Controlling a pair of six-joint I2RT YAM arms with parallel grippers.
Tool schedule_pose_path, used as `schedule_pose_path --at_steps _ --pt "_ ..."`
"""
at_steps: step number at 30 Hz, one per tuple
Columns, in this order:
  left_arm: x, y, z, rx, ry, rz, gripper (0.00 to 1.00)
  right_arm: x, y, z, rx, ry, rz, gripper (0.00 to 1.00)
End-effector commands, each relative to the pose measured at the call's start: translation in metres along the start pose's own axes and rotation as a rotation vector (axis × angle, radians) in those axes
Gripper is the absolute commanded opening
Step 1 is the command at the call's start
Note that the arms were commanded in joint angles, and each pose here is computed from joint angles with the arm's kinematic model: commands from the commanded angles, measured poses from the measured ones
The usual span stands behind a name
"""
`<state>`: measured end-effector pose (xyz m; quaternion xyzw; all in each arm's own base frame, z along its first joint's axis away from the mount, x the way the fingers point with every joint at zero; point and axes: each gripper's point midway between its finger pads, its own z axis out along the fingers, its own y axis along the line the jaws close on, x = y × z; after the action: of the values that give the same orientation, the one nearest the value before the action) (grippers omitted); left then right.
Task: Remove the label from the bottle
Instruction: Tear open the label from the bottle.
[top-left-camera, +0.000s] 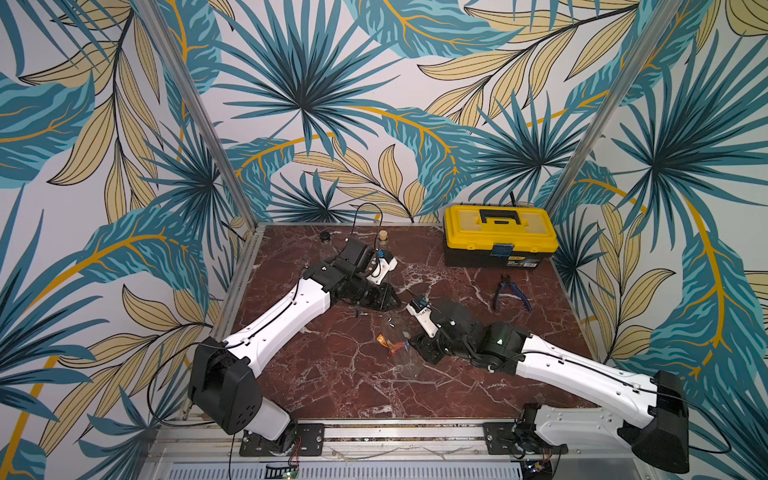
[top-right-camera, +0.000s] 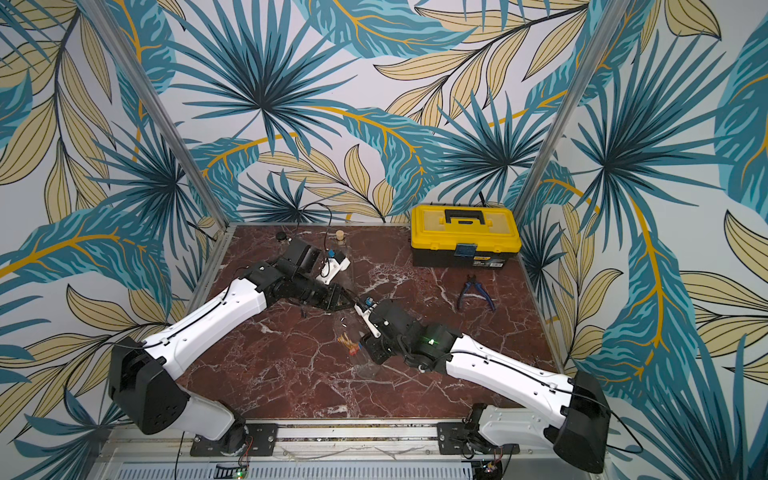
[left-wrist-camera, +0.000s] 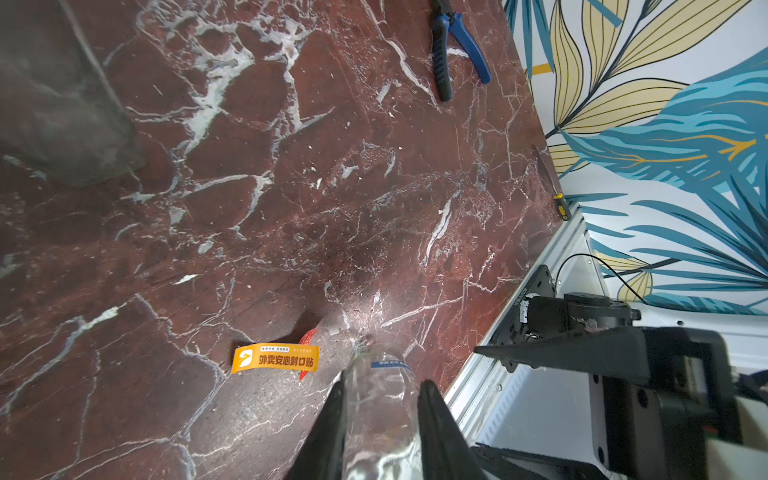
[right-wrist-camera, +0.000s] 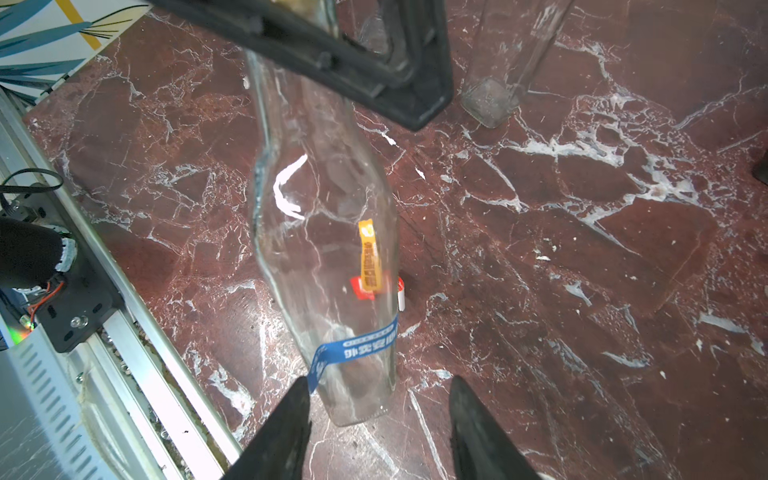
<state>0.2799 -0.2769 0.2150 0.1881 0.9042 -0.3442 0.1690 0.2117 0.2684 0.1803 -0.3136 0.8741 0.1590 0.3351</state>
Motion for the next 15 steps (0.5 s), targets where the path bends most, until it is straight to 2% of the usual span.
schedule_pose_path --at_steps 1,15 --pt "-0.012 -0.008 -0.017 -0.022 -0.086 0.007 0.0 0.009 -0.002 -0.001 0.014 0.021 0.001 0.54" --pt "-0.004 -0.008 -0.018 -0.074 -0.106 -0.05 0.0 0.017 0.004 -0.012 -0.023 0.028 -0.023 0.57"
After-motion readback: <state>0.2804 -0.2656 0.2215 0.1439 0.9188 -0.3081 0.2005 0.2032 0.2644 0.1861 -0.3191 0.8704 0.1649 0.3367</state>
